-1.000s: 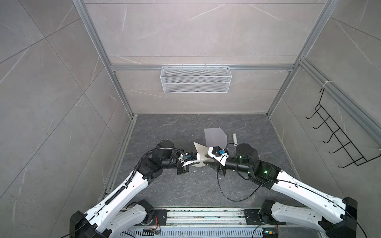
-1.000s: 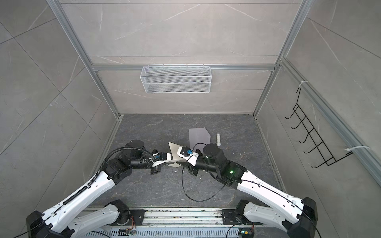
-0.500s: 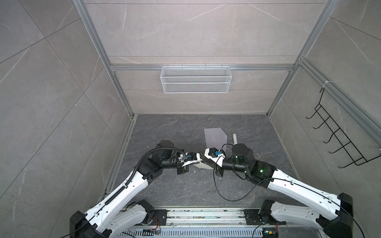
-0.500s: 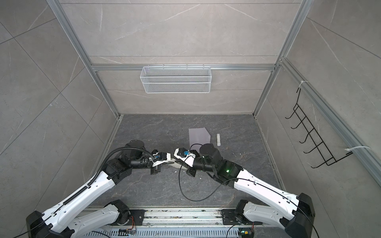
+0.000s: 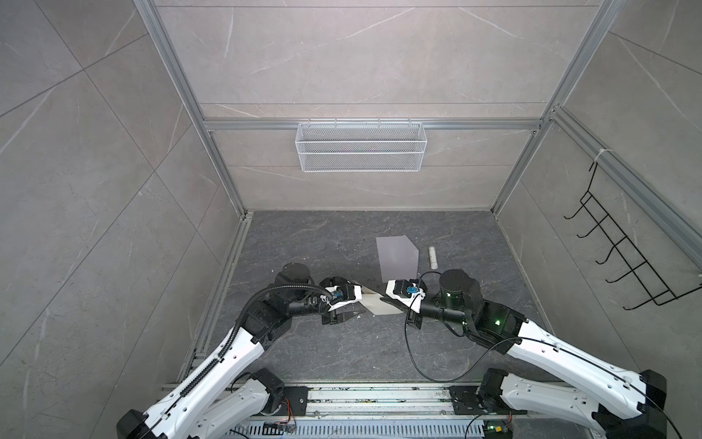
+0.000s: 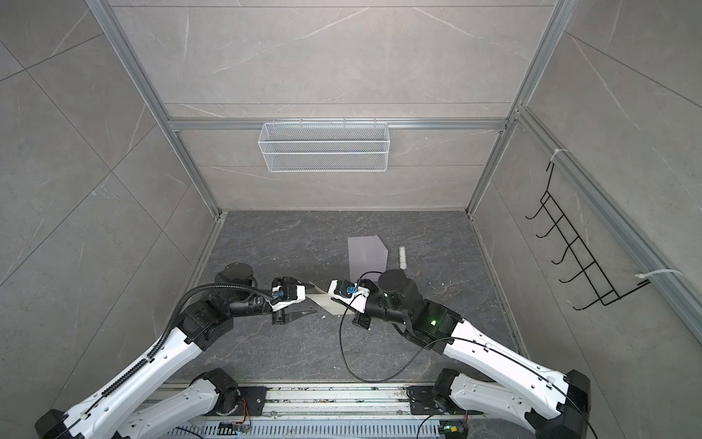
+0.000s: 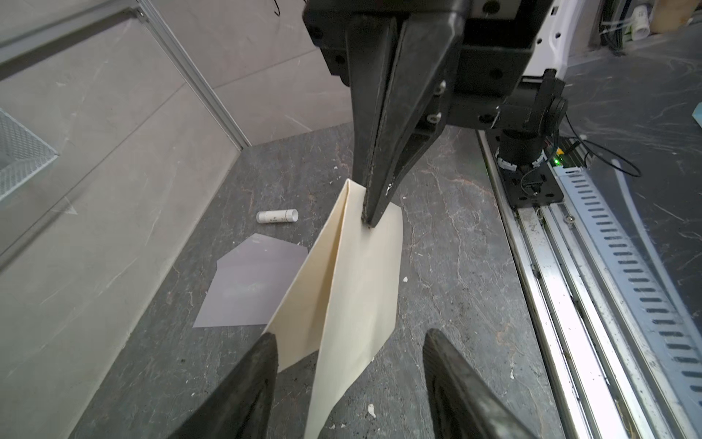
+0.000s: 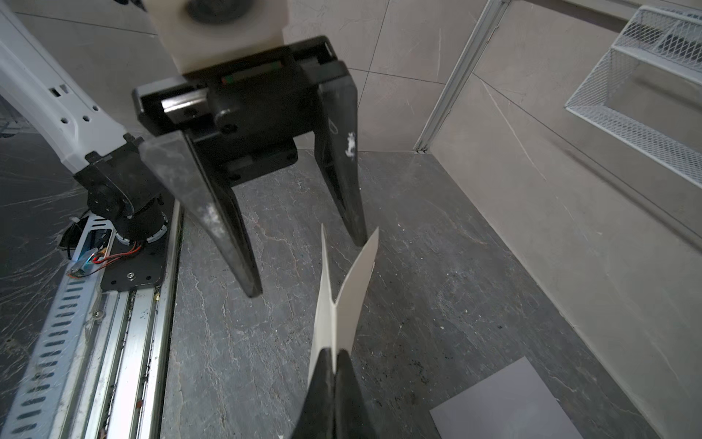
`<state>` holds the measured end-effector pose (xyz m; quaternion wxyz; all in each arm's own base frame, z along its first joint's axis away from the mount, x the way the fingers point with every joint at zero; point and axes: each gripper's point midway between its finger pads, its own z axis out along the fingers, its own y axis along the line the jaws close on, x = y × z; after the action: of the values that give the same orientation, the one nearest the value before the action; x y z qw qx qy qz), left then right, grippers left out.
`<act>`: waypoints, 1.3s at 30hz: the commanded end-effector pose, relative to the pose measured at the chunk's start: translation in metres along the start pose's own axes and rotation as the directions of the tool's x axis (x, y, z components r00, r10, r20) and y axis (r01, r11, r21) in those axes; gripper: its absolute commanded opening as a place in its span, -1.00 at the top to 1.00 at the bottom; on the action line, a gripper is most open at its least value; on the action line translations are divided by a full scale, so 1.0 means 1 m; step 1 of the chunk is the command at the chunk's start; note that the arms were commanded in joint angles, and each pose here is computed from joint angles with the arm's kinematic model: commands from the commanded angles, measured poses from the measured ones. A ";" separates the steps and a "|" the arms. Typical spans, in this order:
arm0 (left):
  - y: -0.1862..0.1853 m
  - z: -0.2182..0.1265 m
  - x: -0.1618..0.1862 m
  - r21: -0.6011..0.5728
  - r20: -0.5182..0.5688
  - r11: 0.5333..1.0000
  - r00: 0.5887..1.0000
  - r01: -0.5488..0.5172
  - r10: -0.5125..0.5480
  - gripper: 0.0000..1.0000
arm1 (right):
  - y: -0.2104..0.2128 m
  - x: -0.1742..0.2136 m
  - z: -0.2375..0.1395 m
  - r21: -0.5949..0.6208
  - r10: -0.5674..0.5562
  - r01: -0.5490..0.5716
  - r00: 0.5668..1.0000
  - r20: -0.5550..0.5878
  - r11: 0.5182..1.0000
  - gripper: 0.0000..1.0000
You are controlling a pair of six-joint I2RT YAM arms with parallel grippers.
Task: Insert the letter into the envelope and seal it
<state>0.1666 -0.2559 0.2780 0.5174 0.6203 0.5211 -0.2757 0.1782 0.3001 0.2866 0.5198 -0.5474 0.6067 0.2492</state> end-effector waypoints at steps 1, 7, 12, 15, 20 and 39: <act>-0.001 -0.004 -0.021 0.018 0.105 0.999 0.994 -0.033 0.031 -0.40 | 0.012 0.013 0.003 -0.051 -0.030 0.028 0.999 -0.035 0.998 1.00; -0.003 -0.005 -0.026 0.040 0.133 0.999 0.991 -0.029 0.024 -0.45 | 0.019 0.016 0.015 -0.094 -0.037 0.032 0.998 -0.059 0.995 1.00; -0.003 -0.004 -0.024 0.052 0.125 0.998 0.992 -0.023 0.017 -0.24 | 0.022 0.014 0.020 -0.105 -0.046 0.040 0.997 -0.055 0.994 1.00; -0.006 -0.001 -0.023 0.081 0.122 0.997 0.993 -0.013 0.003 -0.08 | 0.022 0.013 0.023 -0.106 -0.048 0.042 0.997 -0.054 0.994 1.00; -0.011 0.003 -0.021 0.144 0.110 0.989 0.993 0.019 -0.035 0.13 | 0.022 0.010 0.025 -0.106 -0.052 0.046 0.997 -0.049 0.993 1.00; -0.011 0.012 -0.012 0.196 0.065 0.977 0.993 0.079 -0.094 1.00 | 0.021 0.006 0.031 -0.094 -0.050 0.046 0.998 -0.038 0.995 1.00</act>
<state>0.1559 -0.2708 0.2674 0.4530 0.6303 0.5149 -0.3639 0.1702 0.3239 0.2451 0.4645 -0.5945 0.6081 0.2470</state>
